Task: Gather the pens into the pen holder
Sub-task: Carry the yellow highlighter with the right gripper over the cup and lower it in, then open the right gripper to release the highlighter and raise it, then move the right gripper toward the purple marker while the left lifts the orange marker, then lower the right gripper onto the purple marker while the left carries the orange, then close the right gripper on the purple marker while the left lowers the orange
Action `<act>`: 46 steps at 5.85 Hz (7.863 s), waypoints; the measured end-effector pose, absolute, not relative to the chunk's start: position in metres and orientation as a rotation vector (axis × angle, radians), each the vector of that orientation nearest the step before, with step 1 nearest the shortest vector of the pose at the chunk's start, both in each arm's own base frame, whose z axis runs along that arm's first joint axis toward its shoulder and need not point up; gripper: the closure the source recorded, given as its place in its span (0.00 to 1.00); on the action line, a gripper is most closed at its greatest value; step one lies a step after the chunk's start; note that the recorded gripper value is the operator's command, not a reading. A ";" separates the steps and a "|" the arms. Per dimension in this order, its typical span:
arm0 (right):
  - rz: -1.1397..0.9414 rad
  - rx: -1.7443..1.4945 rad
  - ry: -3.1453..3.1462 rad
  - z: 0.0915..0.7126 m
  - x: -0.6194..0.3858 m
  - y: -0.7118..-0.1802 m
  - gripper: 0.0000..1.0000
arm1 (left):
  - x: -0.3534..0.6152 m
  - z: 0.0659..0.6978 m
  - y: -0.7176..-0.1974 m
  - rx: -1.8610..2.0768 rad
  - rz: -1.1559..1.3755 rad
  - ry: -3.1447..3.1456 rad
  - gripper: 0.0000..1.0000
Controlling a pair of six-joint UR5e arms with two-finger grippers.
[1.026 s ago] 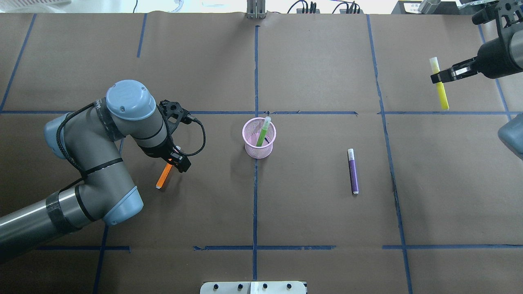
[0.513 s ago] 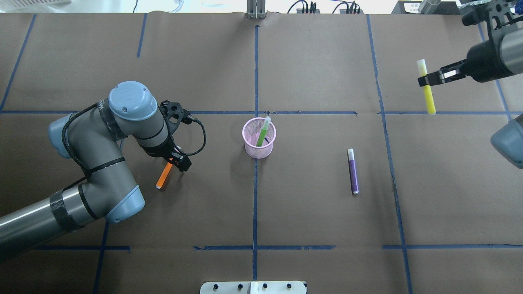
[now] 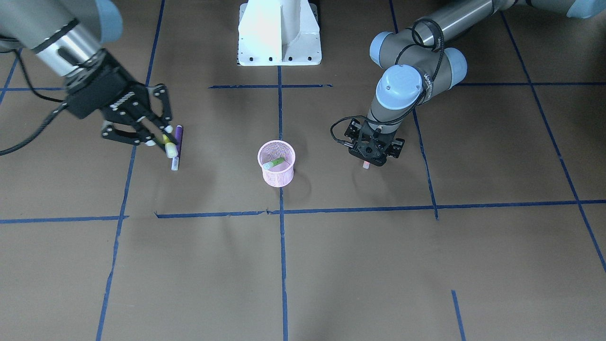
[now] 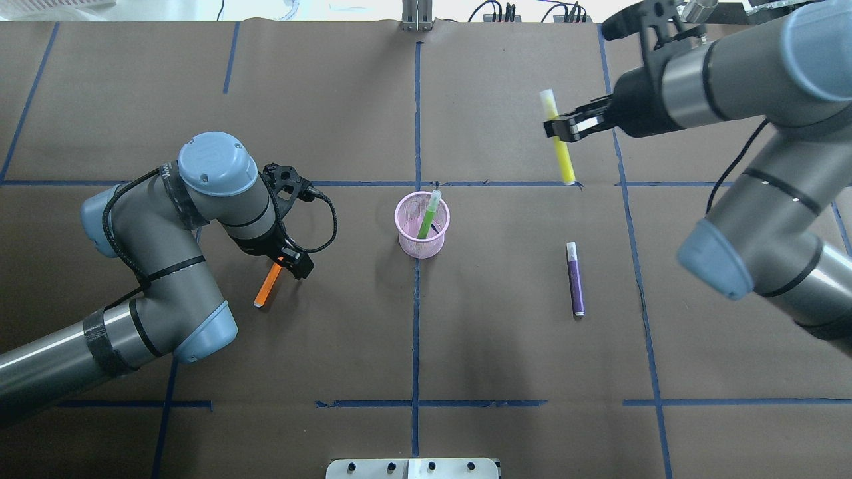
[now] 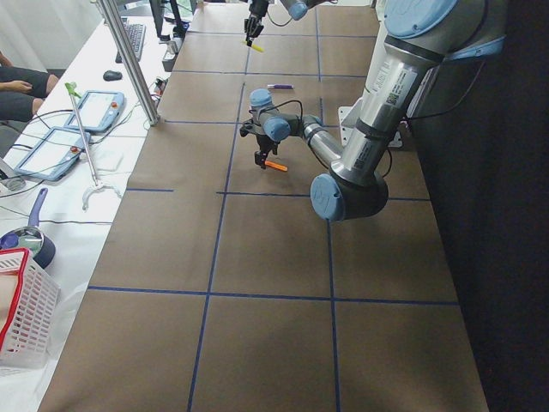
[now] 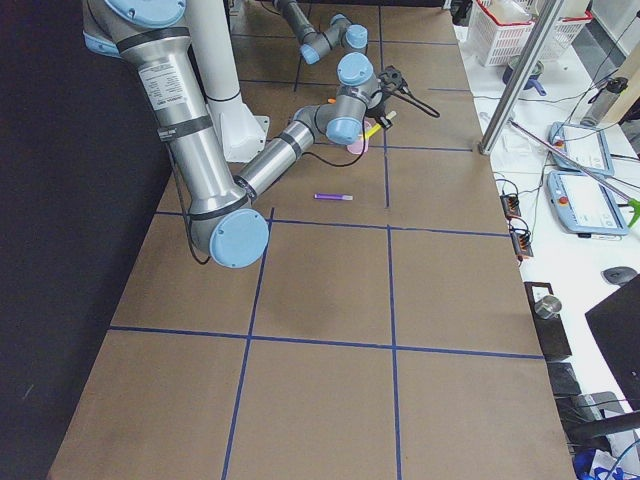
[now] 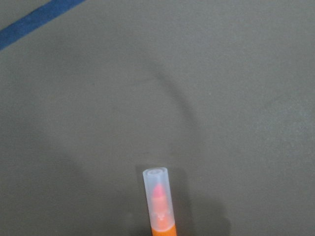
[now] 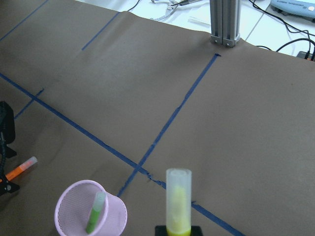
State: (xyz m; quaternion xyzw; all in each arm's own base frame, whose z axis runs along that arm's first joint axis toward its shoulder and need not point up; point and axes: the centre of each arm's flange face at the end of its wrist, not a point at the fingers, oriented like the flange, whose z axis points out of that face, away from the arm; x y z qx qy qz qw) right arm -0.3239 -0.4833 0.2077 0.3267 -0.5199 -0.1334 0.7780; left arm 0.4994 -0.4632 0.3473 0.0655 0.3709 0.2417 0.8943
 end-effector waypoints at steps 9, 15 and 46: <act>-0.084 0.807 -1.099 0.149 -0.506 -0.465 1.00 | 0.501 0.348 -0.464 0.136 0.503 0.769 0.00; -0.092 0.764 -1.076 0.186 -0.532 -0.440 0.00 | 0.501 0.351 -0.465 0.133 0.504 0.765 0.00; -0.051 -0.085 -0.780 0.403 -0.456 -0.455 0.00 | 0.426 0.109 -0.532 0.646 0.034 1.092 1.00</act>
